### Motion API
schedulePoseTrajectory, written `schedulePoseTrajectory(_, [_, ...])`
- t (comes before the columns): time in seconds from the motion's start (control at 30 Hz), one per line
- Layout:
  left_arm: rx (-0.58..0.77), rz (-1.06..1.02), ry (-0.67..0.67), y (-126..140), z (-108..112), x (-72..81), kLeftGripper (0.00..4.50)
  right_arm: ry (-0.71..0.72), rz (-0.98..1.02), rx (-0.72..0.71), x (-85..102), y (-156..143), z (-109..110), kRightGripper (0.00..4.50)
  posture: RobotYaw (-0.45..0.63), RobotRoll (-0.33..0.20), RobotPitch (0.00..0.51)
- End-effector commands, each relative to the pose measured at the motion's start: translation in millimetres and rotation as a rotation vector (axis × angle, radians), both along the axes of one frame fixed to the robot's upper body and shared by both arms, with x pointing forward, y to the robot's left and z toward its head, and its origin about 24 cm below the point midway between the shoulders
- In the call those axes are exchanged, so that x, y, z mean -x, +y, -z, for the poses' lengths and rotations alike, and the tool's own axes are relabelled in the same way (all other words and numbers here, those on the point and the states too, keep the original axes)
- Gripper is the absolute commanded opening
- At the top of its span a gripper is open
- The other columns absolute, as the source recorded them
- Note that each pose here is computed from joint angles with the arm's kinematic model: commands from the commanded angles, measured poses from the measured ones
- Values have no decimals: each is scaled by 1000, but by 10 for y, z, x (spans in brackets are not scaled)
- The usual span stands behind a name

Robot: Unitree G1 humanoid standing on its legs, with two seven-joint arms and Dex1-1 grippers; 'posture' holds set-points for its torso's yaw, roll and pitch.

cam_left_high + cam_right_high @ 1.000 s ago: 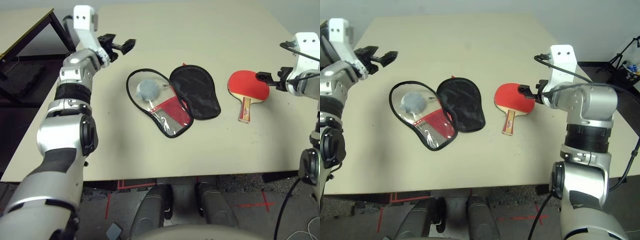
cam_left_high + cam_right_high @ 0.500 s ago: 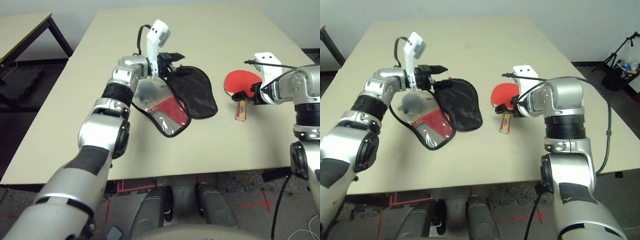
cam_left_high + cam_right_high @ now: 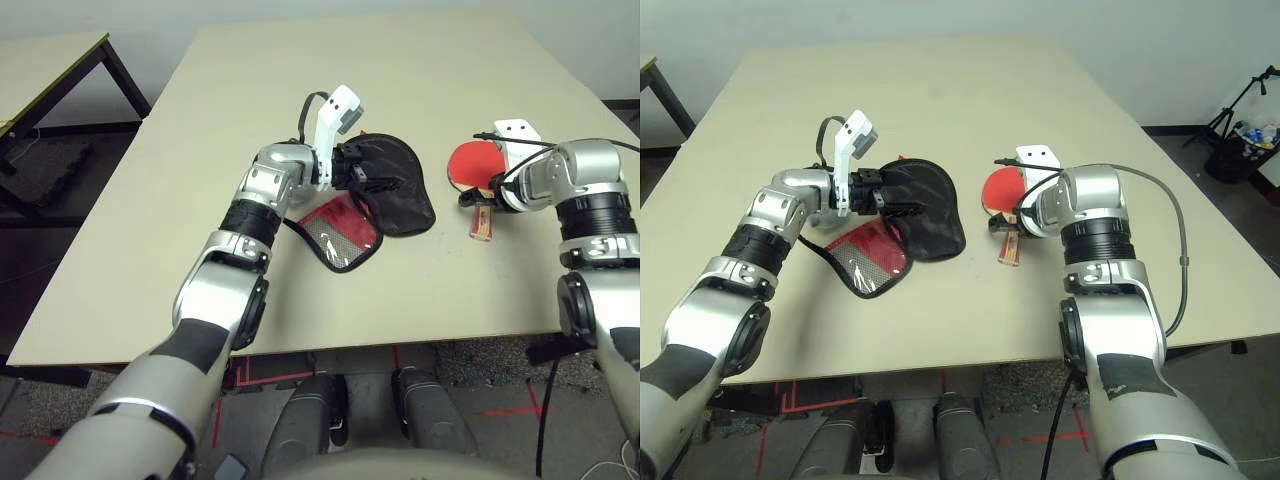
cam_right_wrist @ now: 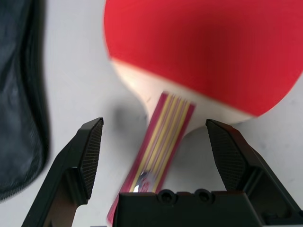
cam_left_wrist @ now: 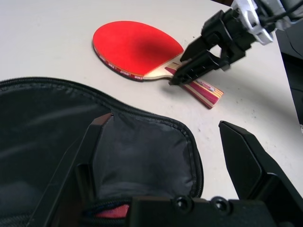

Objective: Store the ping-pong paddle in its case and zip it.

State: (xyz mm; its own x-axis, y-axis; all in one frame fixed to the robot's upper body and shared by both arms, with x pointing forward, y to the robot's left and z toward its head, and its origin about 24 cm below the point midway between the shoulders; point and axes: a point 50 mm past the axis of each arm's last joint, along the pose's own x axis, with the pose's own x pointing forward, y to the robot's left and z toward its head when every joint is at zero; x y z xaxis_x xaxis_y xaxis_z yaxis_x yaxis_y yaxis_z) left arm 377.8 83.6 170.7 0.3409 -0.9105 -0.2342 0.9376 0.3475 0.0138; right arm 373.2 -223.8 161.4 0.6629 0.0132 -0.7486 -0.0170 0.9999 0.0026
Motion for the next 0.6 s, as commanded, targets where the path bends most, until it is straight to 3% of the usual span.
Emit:
schedulePoseTrajectory(0.03, [-7,-2,7,7,24,32,4500,13,39,-5,-26,-40,78,4317,-84,0,102])
schedulePoseTrajectory(0.1, [-7,-5,8,9,23,38,4500,13,46,-4,-38,-52,93,3926,-84,0,102])
schedulePoseTrajectory(0.4, [3,-10,7,-4,-6,55,4500,55,63,22,-52,-61,182,1122,-80,0,110])
schedulePoseTrajectory(0.6, [3,-13,8,20,-2,70,4500,58,54,40,-62,-81,144,1059,-79,0,134])
